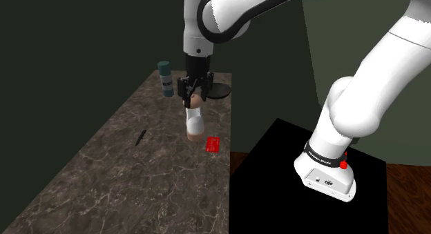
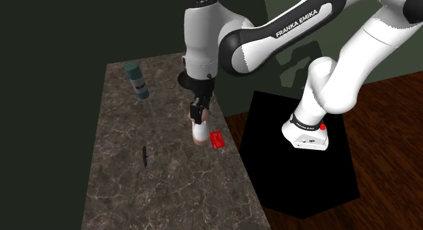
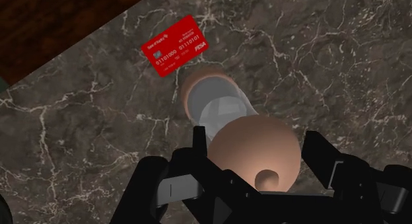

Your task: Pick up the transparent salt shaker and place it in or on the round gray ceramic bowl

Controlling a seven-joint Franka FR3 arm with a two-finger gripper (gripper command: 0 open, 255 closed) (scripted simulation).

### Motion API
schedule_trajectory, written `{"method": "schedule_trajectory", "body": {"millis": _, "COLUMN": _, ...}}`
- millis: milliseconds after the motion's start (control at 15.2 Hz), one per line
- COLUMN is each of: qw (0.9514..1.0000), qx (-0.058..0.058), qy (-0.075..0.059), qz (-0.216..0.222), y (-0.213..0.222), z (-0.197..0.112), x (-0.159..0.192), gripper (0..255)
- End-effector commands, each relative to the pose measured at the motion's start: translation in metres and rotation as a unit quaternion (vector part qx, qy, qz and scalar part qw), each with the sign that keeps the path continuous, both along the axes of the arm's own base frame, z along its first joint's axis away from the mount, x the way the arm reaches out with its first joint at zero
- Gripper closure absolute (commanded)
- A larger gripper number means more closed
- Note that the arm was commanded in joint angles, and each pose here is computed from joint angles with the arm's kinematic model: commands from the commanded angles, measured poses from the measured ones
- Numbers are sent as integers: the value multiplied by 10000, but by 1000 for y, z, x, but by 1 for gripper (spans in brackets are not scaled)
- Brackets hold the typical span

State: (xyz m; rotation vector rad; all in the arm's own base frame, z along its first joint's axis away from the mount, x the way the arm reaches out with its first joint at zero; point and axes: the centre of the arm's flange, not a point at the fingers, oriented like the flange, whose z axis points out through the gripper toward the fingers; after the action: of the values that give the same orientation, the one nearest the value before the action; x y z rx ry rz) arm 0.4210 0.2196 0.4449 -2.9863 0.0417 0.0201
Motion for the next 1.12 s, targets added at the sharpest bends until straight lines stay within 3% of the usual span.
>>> {"method": "schedule_trajectory", "body": {"millis": 0, "qw": 10000, "qx": -1, "qy": 1, "qz": 0, "y": 0, "z": 10, "x": 0, "gripper": 255}}
{"method": "schedule_trajectory", "body": {"millis": 792, "qw": 10000, "qx": -1, "qy": 1, "qz": 0, "y": 0, "z": 73, "x": 0, "gripper": 255}}
{"method": "schedule_trajectory", "body": {"millis": 1056, "qw": 10000, "qx": -1, "qy": 1, "qz": 0, "y": -47, "z": 83, "x": 22, "gripper": 255}}
